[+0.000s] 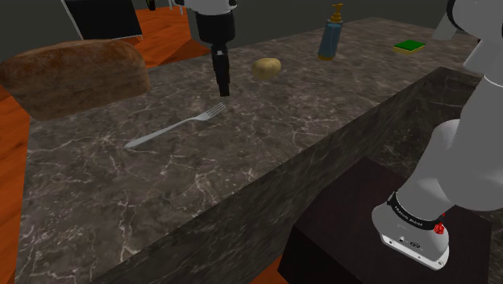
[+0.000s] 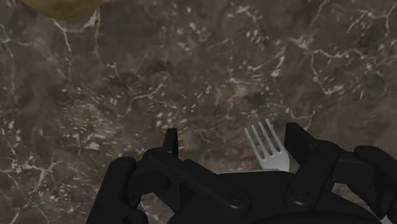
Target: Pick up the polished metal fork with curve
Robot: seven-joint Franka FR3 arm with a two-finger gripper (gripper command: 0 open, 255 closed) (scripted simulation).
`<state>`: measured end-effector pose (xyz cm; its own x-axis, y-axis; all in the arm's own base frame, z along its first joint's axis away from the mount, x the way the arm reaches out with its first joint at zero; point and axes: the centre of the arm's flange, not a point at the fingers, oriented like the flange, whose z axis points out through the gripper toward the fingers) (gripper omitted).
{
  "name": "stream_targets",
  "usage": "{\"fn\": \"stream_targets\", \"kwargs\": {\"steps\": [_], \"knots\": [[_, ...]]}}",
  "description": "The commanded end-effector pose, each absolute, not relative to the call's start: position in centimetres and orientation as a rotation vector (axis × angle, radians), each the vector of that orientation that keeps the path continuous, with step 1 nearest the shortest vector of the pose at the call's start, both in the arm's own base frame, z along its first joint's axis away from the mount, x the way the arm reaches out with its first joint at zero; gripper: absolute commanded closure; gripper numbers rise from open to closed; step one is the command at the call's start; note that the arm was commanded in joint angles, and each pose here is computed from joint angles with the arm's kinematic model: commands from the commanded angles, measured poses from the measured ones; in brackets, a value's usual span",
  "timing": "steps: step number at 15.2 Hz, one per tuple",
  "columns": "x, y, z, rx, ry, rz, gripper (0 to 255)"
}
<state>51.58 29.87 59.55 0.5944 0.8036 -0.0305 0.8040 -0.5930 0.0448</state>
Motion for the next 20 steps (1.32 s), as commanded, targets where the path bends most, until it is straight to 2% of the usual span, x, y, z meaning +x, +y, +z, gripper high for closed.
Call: {"fn": "stream_targets", "kwargs": {"steps": [1, 6, 15, 16, 20], "knots": [[51.5, 32.6, 59.5, 2.709, 1.493, -0.020, 0], [51.1, 38.6, 59.3, 2.585, 1.716, -0.040, 0], [51.1, 38.6, 55.3, 2.585, 1.716, -0.040, 0], [51.1, 38.5, 55.3, 2.585, 1.716, -0.040, 255], [51.1, 38.5, 55.3, 2.585, 1.716, -0.040, 255]]}}
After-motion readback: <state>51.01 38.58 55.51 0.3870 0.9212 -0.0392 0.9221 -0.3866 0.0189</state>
